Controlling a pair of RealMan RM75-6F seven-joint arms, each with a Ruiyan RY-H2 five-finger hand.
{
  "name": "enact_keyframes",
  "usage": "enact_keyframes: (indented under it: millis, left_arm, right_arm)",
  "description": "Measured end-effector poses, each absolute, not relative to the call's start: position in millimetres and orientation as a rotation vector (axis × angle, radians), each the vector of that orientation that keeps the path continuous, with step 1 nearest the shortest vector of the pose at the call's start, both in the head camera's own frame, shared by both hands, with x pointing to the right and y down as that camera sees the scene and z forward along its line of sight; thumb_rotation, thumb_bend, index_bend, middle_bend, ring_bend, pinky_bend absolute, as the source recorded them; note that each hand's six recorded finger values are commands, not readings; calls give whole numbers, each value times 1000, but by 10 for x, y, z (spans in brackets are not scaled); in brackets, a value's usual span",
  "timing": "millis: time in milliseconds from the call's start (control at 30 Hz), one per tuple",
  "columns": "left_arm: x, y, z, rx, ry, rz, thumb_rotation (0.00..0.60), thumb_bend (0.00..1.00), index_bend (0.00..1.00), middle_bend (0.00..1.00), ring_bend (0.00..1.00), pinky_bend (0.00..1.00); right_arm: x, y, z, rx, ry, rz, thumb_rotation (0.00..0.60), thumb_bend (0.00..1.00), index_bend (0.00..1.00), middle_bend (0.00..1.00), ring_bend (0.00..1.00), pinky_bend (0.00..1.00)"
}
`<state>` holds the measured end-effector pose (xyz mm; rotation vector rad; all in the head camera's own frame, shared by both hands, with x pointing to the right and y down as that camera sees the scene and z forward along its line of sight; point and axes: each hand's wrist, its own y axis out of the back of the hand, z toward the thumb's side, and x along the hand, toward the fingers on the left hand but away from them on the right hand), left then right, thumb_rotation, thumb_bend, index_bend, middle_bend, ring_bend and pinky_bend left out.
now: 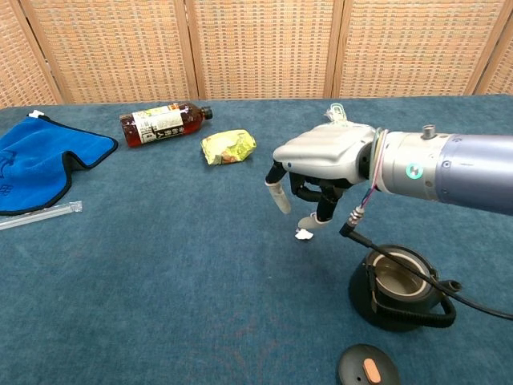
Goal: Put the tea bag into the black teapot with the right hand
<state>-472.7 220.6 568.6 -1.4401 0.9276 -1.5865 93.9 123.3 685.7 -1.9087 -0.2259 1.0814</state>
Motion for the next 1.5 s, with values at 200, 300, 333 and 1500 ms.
enact_keyframes:
  millis: [200, 300, 333, 1500]
  left_arm:
    - [-4747, 2213, 5700, -1442, 931, -1592, 600, 349, 0, 0, 0, 0]
    - [-4749, 2218, 5714, -1446, 930, -1595, 600, 349, 0, 0, 0, 0]
    - [-4751, 2220, 5720, -1447, 930, -1596, 600, 349, 0, 0, 0, 0]
    - [-4781, 2265, 5761, -1456, 931, -1608, 600, 349, 0, 0, 0, 0]
  right_arm:
    - [874, 1228, 6945, -1888, -199, 1098, 600, 457, 540, 930, 960, 974]
    - [848, 1225, 6981, -1876, -189, 1103, 600, 457, 540, 932, 960, 974]
    - [839, 1227, 6994, -1870, -184, 1103, 600, 457, 540, 932, 960, 974]
    - [907, 1263, 7296, -1776, -127, 1167, 502, 457, 540, 936, 960, 975]
